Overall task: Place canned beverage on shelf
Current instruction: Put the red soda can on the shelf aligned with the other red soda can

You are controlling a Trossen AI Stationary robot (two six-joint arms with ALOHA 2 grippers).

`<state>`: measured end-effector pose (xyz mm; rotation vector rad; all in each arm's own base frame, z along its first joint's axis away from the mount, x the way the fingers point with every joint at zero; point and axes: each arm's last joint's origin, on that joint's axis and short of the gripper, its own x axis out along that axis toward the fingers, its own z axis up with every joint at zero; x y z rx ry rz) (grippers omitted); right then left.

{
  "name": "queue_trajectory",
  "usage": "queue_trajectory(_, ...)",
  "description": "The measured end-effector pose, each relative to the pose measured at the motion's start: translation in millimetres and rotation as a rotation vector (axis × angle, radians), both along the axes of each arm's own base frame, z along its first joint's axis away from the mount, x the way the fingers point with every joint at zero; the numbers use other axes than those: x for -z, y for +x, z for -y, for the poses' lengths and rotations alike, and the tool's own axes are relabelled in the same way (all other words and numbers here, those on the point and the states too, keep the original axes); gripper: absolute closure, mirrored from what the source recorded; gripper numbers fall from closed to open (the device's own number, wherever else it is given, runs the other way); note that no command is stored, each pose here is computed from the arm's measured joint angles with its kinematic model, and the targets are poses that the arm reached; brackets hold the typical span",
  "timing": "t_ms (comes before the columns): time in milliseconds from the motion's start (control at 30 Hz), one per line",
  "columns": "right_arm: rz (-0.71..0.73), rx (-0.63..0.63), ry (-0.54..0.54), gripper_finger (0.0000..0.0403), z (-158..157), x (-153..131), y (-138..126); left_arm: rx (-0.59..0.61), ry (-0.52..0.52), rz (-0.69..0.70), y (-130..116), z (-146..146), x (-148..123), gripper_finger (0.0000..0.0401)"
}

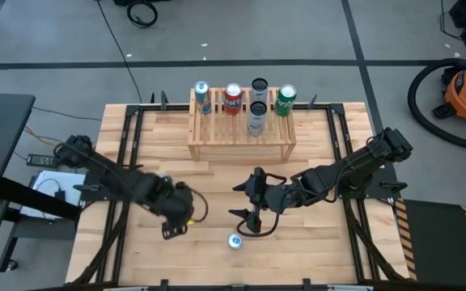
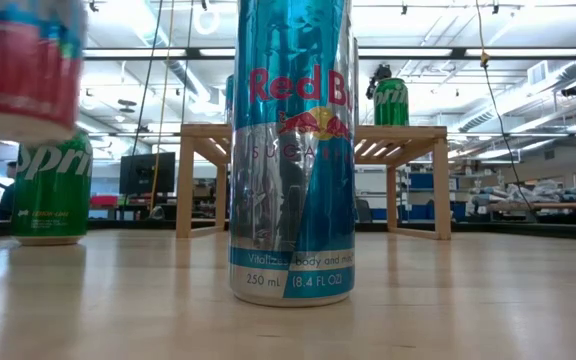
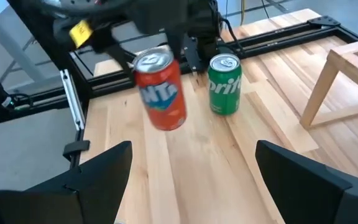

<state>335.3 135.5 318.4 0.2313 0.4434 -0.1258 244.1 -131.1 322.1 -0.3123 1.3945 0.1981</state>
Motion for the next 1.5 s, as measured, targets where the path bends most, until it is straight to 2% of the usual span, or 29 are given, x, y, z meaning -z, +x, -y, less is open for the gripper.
queue_trajectory(100, -0.004, -0.002, 0.000, 0.0051, 0, 0, 0, 0.024, 0.017, 0.003, 6, -18, -9, 0.0101)
queue_trajectory(267, -0.064, -0.079, 0.052, 0.0051, -2, 2, -5, 0.039, 0.042, 0.020, 18, -51, -18, 0.0101)
queue_trajectory(467, -0.111, -0.051, -0.007, 0.0051, -8, 6, -13, 0.077, 0.072, 0.052, 27, -90, -29, 0.0101)
queue_trajectory(700, -0.126, -0.058, -0.015, 0.0051, -11, 7, -16, 0.071, 0.108, 0.049, 22, -135, -50, 0.0101)
queue_trajectory(967, -0.130, -0.058, -0.020, 0.0051, -11, 7, -17, 0.024, 0.134, 0.106, 12, -181, -75, 0.0096)
queue_trajectory(1267, -0.130, -0.041, -0.054, 0.0051, -3, 7, -13, 0.015, 0.202, 0.213, 2, -211, -101, 0.0093)
queue_trajectory(1500, -0.136, -0.024, -0.070, 0.0051, 6, 7, -9, 0.063, 0.282, 0.333, 9, -222, -110, 0.0092)
